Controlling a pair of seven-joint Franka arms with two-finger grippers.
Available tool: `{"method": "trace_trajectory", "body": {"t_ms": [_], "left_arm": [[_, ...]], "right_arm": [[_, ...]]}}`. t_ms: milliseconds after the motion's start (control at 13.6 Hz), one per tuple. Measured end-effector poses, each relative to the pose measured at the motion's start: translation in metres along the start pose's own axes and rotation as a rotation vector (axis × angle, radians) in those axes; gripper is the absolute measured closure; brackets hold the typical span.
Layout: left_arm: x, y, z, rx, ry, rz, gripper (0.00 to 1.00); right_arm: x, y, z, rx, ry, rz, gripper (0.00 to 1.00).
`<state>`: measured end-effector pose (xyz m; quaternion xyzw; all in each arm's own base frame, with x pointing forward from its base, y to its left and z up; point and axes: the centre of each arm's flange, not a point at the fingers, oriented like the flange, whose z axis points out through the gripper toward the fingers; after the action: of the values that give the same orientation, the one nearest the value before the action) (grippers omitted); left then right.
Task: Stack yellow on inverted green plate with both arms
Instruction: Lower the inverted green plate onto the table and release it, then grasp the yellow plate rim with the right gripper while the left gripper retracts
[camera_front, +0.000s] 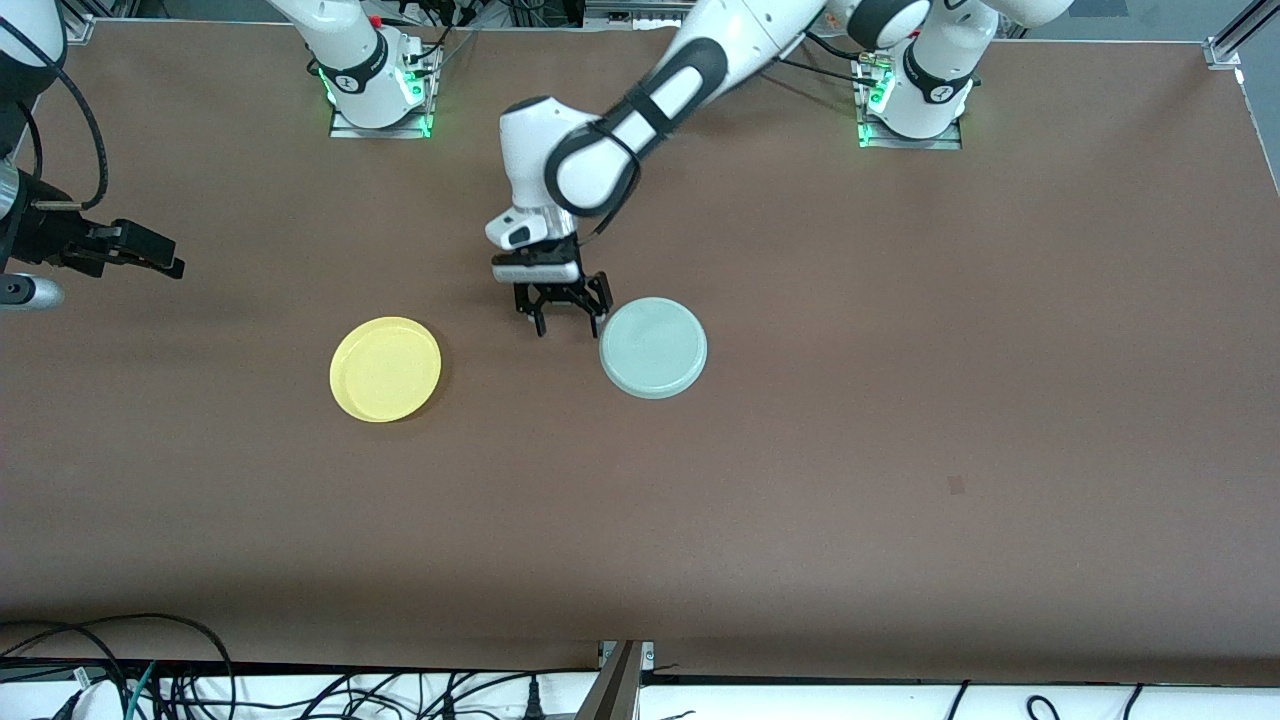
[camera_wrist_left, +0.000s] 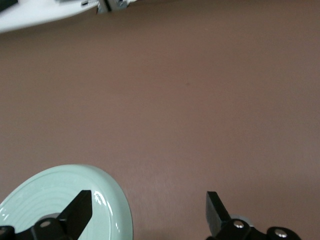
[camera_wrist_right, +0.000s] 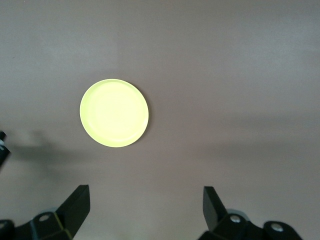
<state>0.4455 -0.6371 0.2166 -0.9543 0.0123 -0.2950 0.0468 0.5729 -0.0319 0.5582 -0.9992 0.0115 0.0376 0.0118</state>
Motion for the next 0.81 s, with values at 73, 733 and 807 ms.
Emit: {"method": "trace_trajectory", "body": {"t_ms": [73,733,807], "left_arm": [[0.02,-0.011,0.006,-0.018,-0.05,-0.053,0.0],[0.209,-0.135,-0.055,-0.145,-0.361,-0.373,0.0],[0.222,-0.151,-0.067,-0.13,-0.37,-0.364,0.0]], "right_arm": [[0.0,0.0,0.0,0.0,0.0,0.0,0.0],[0.0,0.006,0.001,0.0,-0.005,0.012,0.0],[0.0,0.007,0.005,0.001,-0.013,0.014,0.0]]}}
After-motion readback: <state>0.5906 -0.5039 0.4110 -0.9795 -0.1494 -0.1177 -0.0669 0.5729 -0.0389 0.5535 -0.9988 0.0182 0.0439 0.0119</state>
